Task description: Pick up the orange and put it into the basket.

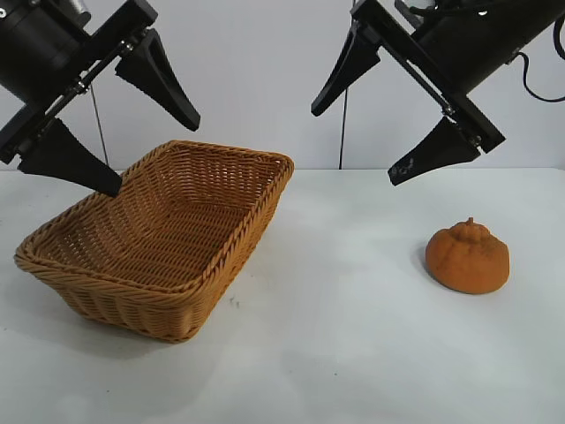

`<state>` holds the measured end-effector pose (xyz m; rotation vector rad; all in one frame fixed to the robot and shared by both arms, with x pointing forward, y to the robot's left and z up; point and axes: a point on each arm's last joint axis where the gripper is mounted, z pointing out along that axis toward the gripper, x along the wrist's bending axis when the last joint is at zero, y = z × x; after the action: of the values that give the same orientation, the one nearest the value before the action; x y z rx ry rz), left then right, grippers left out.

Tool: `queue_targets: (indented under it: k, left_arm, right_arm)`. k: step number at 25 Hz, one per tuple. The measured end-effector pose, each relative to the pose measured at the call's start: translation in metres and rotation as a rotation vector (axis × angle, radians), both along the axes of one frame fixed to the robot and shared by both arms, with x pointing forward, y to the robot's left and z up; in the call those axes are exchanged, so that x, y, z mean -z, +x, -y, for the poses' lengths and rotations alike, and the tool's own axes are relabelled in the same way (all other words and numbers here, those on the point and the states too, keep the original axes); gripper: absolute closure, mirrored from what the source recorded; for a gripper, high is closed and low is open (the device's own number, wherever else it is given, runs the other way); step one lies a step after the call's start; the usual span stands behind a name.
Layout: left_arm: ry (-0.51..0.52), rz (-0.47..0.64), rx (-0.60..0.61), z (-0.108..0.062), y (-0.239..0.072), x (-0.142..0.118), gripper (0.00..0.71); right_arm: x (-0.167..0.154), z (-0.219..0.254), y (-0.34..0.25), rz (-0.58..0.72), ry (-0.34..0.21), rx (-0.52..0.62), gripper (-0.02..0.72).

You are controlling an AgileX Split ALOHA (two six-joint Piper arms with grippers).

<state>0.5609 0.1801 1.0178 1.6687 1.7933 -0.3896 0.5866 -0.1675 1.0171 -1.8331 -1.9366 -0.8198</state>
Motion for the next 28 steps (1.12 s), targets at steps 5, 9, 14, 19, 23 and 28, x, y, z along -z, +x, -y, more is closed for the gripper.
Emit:
queue_targets:
  k: [5,9,14,19,23,28]
  left_arm:
    - [0.001,0.003,0.0,-0.0001,0.0002,0.0,0.062]
    - [0.001,0.003,0.001,-0.0001,0.0002,0.0,0.062]
    - [0.001,0.003,0.001,-0.0001,0.0002,0.0,0.062]
    - [0.001,0.003,0.001,-0.0001,0.0002,0.0,0.062]
    - [0.004,0.017,-0.012,-0.0006,0.0018,-0.0002,0.062]
    - [0.005,0.023,-0.017,-0.0008,0.0025,-0.0003,0.062]
  right_arm:
    - [0.0,0.0,0.0,0.0,0.0,0.0,0.02]
    - [0.0,0.0,0.0,0.0,0.0,0.0,0.02]
    - [0.0,0.0,0.0,0.0,0.0,0.0,0.02]
    - [0.0,0.0,0.0,0.0,0.0,0.0,0.02]
    - [0.0,0.0,0.0001,0.001,0.0,0.001,0.02]
    - [0.0,0.0,0.0003,0.002,0.0,0.002,0.02]
